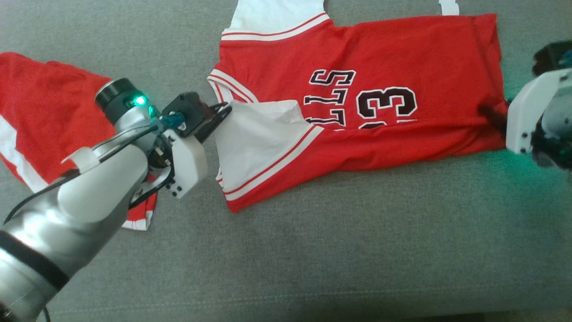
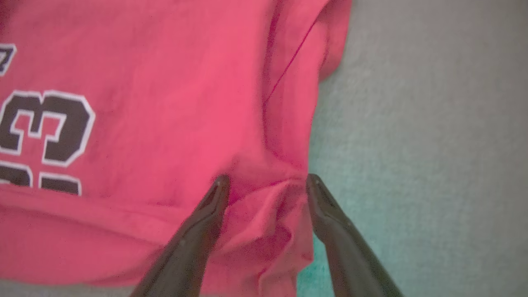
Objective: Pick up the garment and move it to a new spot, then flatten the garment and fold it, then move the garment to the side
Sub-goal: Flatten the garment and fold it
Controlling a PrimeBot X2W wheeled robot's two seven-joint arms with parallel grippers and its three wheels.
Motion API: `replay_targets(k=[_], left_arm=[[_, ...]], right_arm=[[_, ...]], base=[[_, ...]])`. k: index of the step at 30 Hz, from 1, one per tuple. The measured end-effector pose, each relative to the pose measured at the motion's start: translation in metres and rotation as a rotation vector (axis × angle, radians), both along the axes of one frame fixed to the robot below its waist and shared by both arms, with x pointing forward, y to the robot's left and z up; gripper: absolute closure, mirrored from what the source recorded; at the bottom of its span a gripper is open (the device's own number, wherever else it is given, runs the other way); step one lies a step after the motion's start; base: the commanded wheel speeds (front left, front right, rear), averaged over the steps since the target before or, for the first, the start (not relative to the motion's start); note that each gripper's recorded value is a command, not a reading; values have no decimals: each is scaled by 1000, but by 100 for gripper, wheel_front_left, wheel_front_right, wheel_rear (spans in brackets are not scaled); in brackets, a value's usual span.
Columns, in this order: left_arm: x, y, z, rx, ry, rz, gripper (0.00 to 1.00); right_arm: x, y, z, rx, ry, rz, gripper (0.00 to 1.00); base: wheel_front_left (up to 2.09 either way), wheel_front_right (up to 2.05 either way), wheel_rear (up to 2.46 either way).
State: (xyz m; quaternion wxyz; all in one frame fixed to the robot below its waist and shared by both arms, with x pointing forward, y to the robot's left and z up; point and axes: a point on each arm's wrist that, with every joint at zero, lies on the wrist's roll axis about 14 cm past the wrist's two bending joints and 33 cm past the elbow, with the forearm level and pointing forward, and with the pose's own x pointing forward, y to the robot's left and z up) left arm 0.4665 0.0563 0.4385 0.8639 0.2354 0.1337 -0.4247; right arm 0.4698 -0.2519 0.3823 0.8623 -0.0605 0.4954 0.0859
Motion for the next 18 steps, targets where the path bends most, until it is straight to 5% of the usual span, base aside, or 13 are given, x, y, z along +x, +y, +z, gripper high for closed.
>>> replay_targets(k=[2, 11, 18], left_arm=[[5, -1, -2, -3, -4, 15, 0], [36, -2, 24, -109, -141, 147, 0], [42, -3, 73, -294, -252, 306, 0]], right_arm=[[14, -1, 8, -5, -82, 3, 0], [60, 3, 62, 31, -498, 10, 0], [60, 5, 111, 70, -804, 18, 0]], base=[[0, 0, 0], [0, 0, 0], [0, 0, 0]])
